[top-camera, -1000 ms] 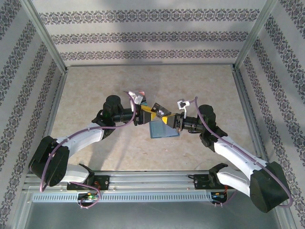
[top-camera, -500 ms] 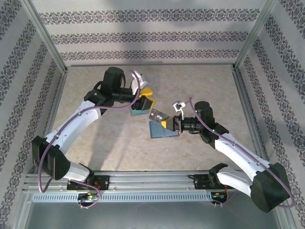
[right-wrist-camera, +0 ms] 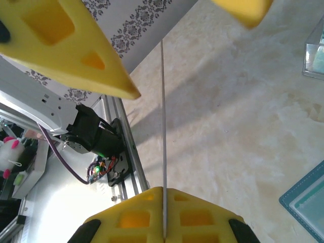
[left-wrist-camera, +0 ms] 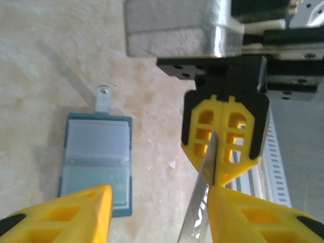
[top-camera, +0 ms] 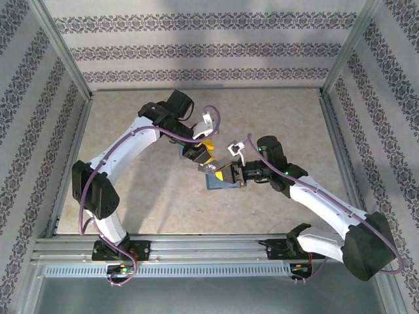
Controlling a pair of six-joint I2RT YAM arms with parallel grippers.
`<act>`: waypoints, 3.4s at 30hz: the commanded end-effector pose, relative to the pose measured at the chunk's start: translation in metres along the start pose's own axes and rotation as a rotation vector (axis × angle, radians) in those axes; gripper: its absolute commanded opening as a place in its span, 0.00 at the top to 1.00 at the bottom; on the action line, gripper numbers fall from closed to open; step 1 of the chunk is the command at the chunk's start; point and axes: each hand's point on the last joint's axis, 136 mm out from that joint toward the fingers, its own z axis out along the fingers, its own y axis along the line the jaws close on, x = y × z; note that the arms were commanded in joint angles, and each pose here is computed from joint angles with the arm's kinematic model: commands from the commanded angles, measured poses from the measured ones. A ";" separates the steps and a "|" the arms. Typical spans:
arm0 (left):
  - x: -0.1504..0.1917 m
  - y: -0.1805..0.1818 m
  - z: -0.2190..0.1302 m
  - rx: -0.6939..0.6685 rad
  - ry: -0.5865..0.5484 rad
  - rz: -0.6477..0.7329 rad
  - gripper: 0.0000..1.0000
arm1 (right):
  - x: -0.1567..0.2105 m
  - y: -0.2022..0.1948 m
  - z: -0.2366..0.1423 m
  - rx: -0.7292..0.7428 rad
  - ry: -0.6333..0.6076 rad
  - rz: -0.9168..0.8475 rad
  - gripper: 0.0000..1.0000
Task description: Take the credit cards out of the card holder
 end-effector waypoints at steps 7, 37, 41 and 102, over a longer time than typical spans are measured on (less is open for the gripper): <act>0.019 -0.021 0.014 0.158 0.085 -0.007 0.66 | -0.004 0.015 0.003 -0.063 0.032 -0.059 1.00; 0.057 0.188 -0.048 -0.482 -0.109 0.079 1.00 | 0.008 -0.132 -0.056 0.831 -0.021 0.351 0.05; 0.073 0.208 -0.047 -0.489 -0.097 0.072 1.00 | 0.003 -0.133 -0.061 0.853 -0.043 0.356 0.04; 0.116 0.212 -0.033 -0.407 -0.157 0.154 1.00 | 0.008 -0.142 -0.057 0.830 -0.035 0.384 0.07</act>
